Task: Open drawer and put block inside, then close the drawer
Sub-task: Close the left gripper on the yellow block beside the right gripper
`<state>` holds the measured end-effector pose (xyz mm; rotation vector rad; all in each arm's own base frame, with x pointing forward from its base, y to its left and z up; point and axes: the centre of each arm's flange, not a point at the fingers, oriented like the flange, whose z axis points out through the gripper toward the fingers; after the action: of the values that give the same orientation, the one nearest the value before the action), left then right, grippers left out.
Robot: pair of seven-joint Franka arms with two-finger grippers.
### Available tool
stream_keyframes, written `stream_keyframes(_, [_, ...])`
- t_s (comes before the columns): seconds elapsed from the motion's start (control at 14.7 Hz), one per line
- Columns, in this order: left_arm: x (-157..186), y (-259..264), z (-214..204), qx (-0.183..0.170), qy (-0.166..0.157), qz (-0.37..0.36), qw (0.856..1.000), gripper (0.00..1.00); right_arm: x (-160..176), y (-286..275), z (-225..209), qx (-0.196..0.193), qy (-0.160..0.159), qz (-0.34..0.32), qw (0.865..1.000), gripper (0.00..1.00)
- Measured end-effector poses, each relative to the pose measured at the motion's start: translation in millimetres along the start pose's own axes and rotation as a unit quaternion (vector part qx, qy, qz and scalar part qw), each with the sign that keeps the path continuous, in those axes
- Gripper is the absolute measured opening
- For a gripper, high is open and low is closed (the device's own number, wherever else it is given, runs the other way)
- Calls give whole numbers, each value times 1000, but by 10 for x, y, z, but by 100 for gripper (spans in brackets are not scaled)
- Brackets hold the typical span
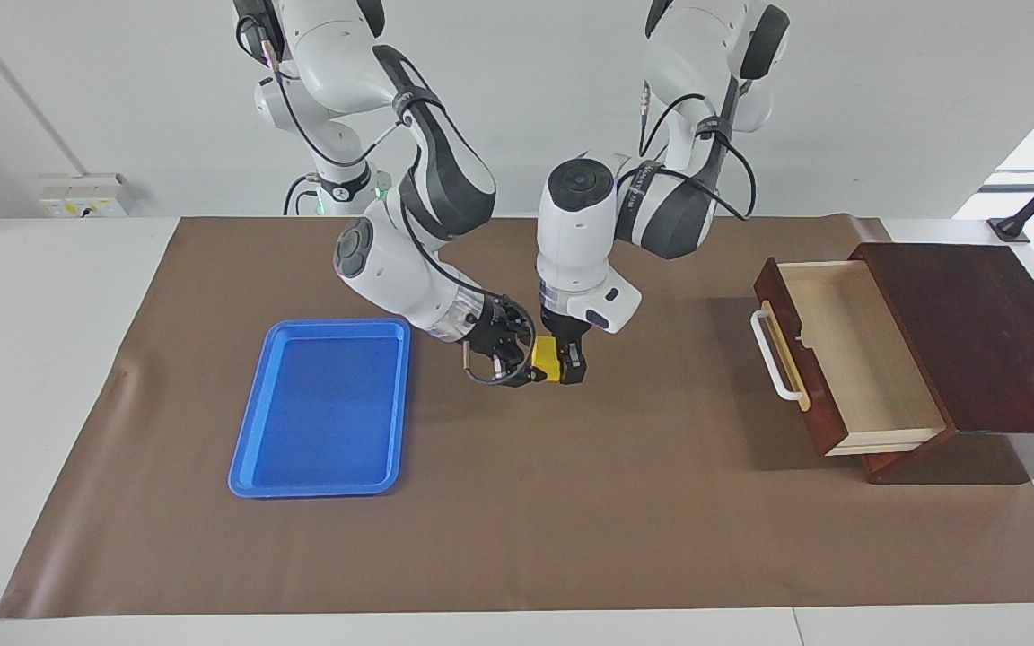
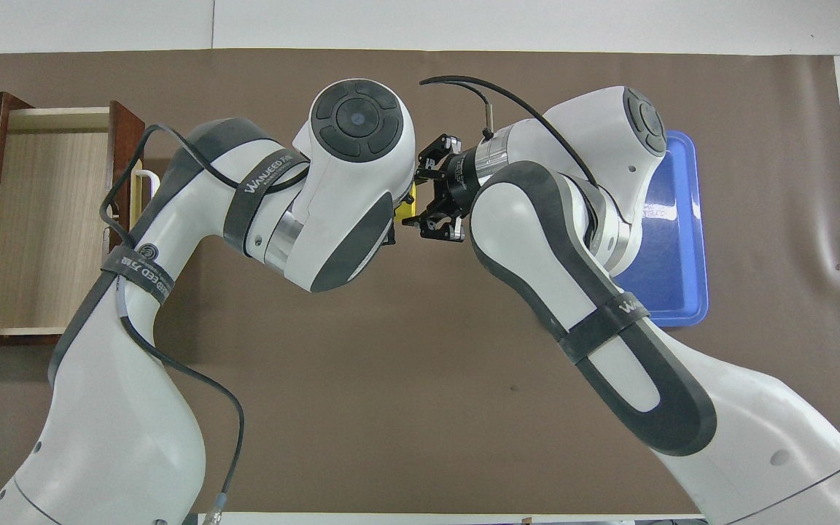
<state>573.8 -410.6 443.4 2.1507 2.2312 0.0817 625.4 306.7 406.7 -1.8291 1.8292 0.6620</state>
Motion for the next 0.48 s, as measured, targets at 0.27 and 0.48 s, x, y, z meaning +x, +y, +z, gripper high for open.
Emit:
stream_keyframes(0.27, [1, 1, -1, 0, 0, 3, 1000, 57, 0, 0, 0, 0, 0, 0, 1000, 56])
stream_keyframes(0.48, [2, 2, -2, 0, 0, 3, 1000, 57, -1, 0, -1, 0, 0, 0, 1000, 56])
